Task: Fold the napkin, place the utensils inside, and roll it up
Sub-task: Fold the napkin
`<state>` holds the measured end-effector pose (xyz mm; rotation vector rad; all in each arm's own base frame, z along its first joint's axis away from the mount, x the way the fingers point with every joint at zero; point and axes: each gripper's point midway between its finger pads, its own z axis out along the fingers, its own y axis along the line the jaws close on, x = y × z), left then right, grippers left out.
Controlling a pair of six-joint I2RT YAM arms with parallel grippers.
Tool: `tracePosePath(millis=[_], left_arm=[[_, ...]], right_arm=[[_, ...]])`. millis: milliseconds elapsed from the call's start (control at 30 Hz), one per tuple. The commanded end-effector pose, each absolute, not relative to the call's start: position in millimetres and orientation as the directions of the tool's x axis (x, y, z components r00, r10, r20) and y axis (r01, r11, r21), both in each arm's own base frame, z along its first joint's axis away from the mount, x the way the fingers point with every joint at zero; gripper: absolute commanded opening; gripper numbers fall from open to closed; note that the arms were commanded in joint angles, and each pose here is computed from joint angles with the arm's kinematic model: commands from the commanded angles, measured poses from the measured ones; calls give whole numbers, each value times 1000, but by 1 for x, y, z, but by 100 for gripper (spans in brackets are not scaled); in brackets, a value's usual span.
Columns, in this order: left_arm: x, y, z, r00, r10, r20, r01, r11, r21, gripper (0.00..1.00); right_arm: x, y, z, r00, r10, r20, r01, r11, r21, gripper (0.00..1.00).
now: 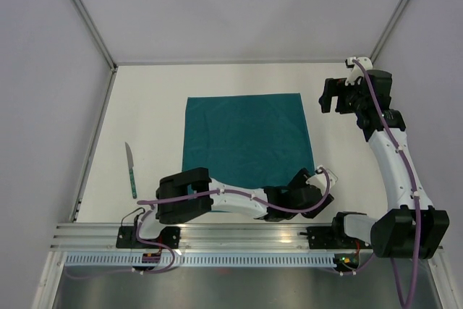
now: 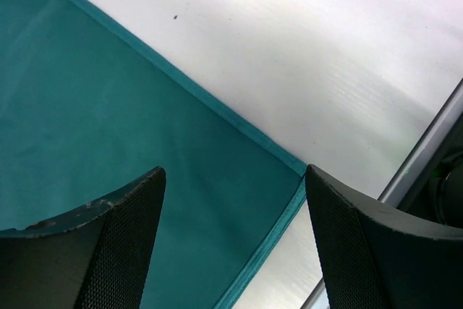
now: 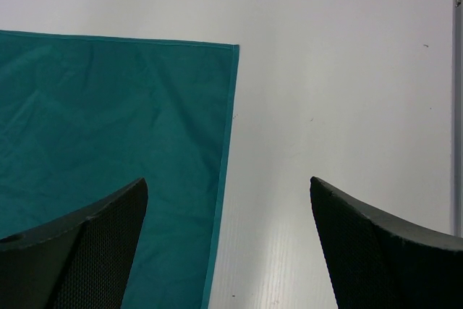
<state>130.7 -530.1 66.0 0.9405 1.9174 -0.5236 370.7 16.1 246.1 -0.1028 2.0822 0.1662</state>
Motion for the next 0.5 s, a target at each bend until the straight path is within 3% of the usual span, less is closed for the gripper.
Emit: tracePosePath(millis=[0,467], left_arm=[[119,-562,83,-318,307,-897,798,597,-79,82],[101,-563,46,-315,388,-866,818,574,-40,76]], right_arm=[[370,8,254,-468,22,-884,-87,994,71,98],[369,4,249,-477,15,-879,-75,995,58,98]])
